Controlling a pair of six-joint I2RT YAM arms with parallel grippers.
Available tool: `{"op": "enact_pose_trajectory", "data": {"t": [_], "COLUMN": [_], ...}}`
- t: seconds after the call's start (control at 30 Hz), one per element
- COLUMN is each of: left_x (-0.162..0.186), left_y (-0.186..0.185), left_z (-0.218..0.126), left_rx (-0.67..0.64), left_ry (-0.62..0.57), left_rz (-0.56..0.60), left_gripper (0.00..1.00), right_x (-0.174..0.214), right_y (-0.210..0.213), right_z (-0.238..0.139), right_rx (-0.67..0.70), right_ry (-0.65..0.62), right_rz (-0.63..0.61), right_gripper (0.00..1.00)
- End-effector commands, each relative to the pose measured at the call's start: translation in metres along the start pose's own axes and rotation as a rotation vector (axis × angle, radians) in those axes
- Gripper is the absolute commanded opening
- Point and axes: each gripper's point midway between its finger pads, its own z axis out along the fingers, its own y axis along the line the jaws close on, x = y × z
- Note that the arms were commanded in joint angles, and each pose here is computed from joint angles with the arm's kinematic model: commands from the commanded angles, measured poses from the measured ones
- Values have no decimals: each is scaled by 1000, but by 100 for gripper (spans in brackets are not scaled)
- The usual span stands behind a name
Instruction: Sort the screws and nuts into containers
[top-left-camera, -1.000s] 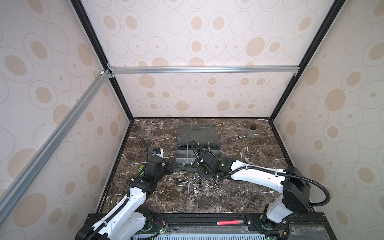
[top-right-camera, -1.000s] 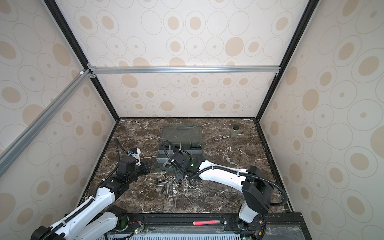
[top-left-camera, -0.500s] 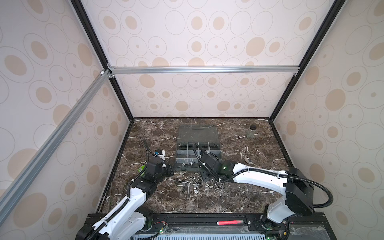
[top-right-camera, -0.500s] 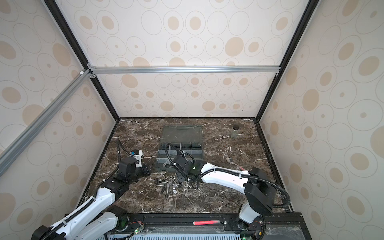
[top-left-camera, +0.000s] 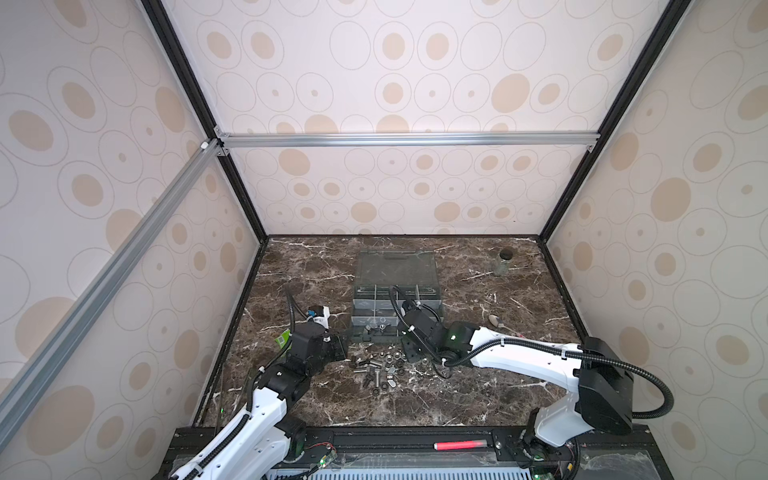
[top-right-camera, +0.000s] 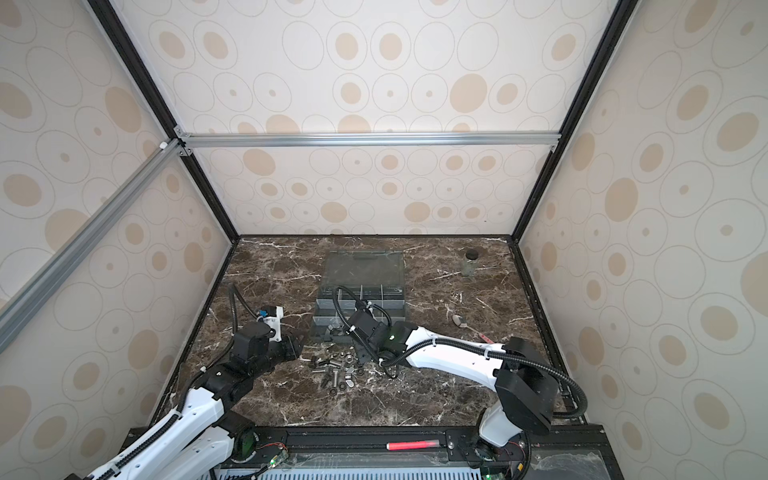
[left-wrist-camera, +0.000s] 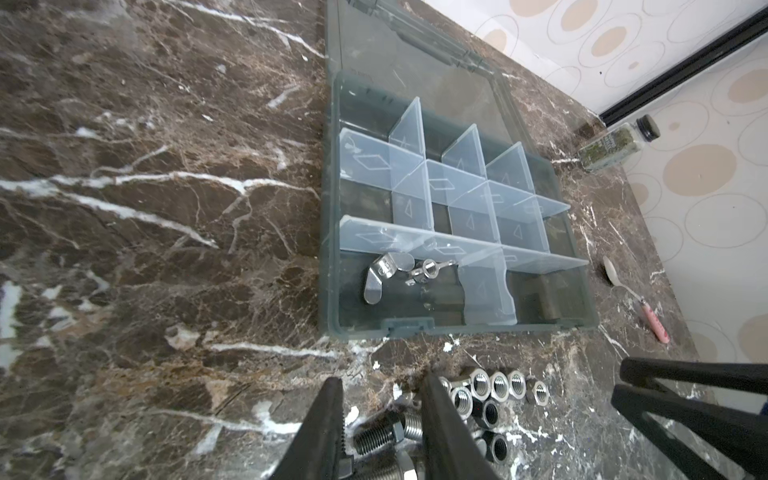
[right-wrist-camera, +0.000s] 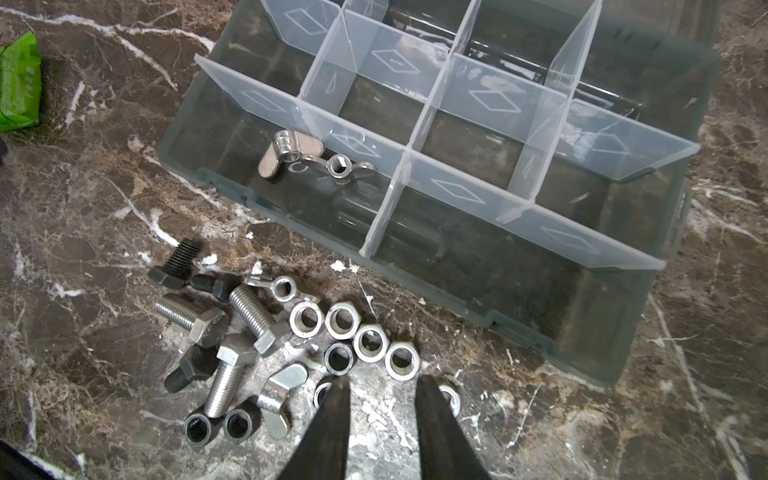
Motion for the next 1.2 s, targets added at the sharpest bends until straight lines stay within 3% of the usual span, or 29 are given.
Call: {"op": "enact_pose_trajectory", "data": {"t": [0.0,0.27,0.67,1.17], "left_x": [5,21,44,68], "left_y": [-8,-31,-54,-54], "left_z": [-1,15,36,60], "left_rx": [7,22,35,-31], "left_ry": [27,160,265,407], "left_rz": [11,172,355,541], "left_gripper": [33,33,31,33], "right_x": [4,5,8,22], "right_y": [-6,-17,-60,-98], "right_z": [-5,-9,-17,-36], "right_rx": [18,54,174,219], "right_ry": [-11,-36,-54,-104], "right_rz": [16,25,73,139], "right_gripper": [31,31,31,33]}}
